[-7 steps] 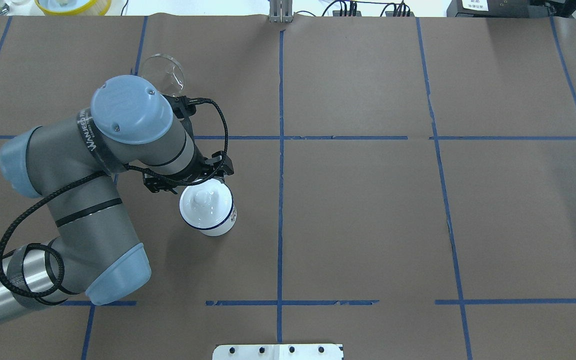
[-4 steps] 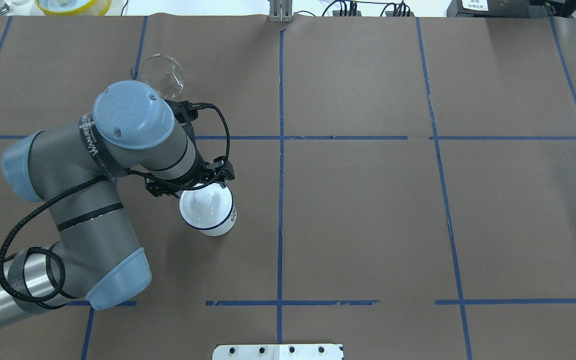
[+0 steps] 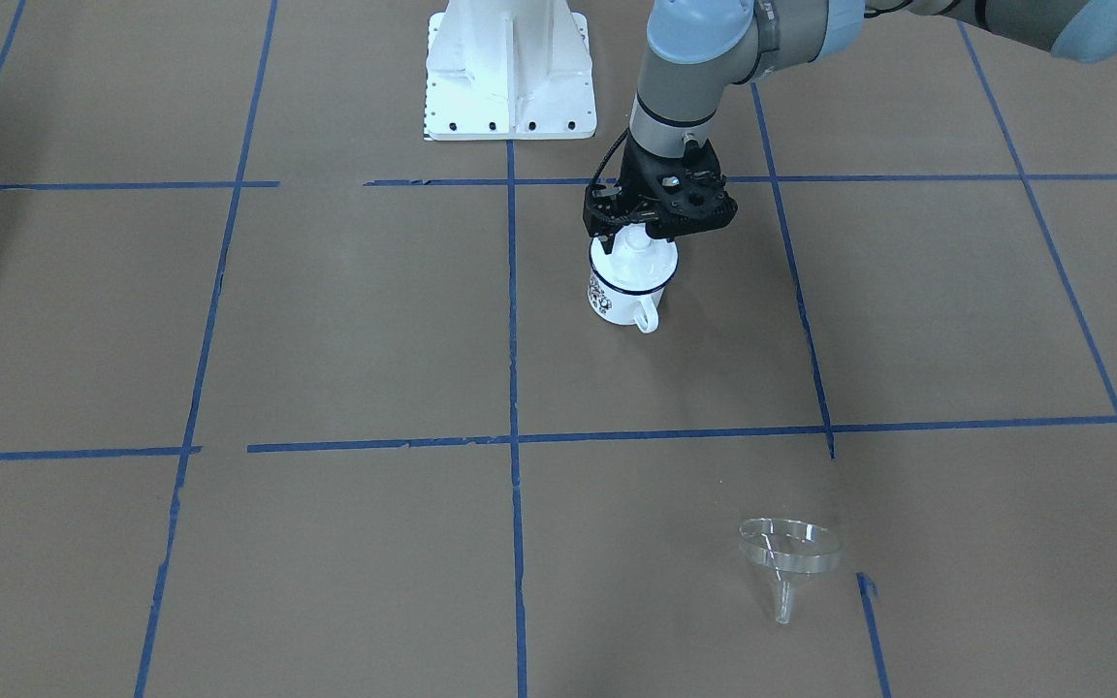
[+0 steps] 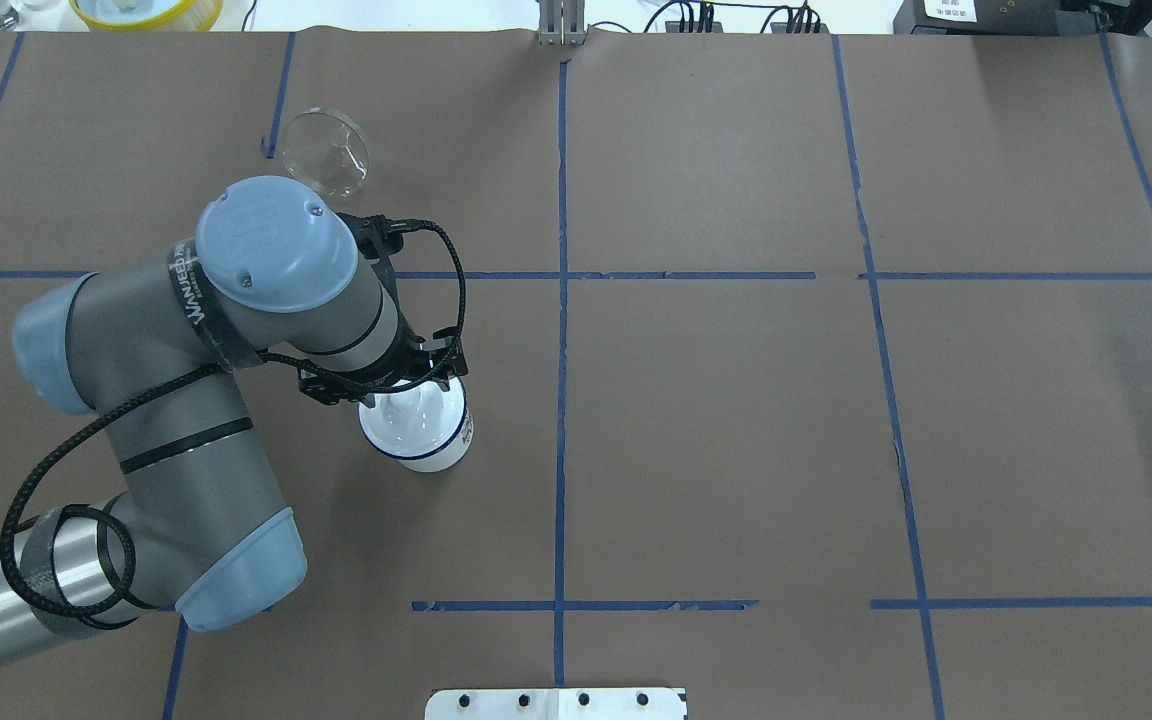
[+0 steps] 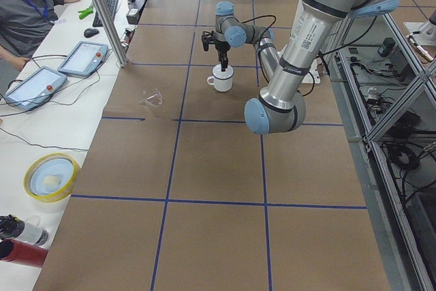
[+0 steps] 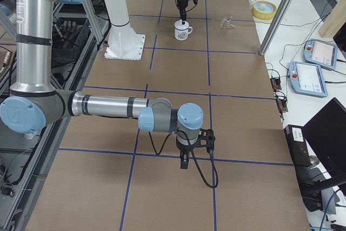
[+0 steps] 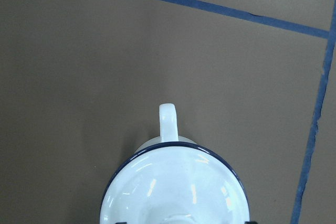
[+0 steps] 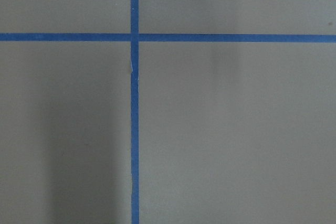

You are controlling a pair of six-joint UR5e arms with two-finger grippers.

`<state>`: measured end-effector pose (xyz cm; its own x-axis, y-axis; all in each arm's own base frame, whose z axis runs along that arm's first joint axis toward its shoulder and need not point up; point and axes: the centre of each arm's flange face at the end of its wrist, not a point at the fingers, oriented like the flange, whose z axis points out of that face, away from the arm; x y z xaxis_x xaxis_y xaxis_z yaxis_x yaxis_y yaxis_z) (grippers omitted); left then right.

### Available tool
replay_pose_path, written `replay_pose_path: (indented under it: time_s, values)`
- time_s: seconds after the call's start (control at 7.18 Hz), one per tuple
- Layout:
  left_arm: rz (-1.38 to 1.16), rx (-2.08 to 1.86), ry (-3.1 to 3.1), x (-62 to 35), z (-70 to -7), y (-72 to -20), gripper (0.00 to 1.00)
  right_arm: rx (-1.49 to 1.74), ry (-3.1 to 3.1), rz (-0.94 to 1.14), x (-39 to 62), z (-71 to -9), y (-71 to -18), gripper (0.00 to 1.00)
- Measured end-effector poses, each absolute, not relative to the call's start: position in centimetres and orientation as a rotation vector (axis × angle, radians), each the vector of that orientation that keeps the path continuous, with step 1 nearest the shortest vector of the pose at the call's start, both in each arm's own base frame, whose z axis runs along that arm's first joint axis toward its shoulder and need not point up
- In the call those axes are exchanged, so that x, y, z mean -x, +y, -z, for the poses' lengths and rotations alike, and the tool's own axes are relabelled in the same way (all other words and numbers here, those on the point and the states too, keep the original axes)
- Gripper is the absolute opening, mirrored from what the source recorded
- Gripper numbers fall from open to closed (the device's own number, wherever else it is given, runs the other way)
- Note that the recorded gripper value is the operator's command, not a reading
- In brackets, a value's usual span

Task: Place funnel on cup
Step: 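Lower the left gripper and close it on the white funnel, then lift the white funnel off the mug toward the robot with left gripper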

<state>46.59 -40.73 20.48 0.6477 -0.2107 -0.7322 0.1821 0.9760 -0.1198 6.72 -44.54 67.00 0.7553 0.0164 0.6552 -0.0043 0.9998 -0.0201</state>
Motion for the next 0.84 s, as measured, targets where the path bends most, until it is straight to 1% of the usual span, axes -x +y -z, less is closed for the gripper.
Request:
replay_pose_path:
  time_s: [0.14,0.28,0.42,0.84]
  values:
    - [0.222,0.037,0.838,-46.62,-20.45,-40.65,0.62,0.018,-0.715,-0.011,-6.72,-67.01,-44.54,1.0]
    - [0.221,0.038,0.839,-46.62,-20.4,-40.58,0.3,0.018,-0.715,-0.011,-6.72,-67.02,-44.54,1.0]
    - [0.221,0.039,0.84,-46.59,-20.35,-40.52,0.0,0.018,-0.715,-0.011,-6.72,-67.02,-44.54,1.0]
    - [0.221,0.034,0.85,-45.95,-19.74,-40.29,0.0,0.018,-0.715,-0.011,-6.72,-67.0,-44.54,1.0]
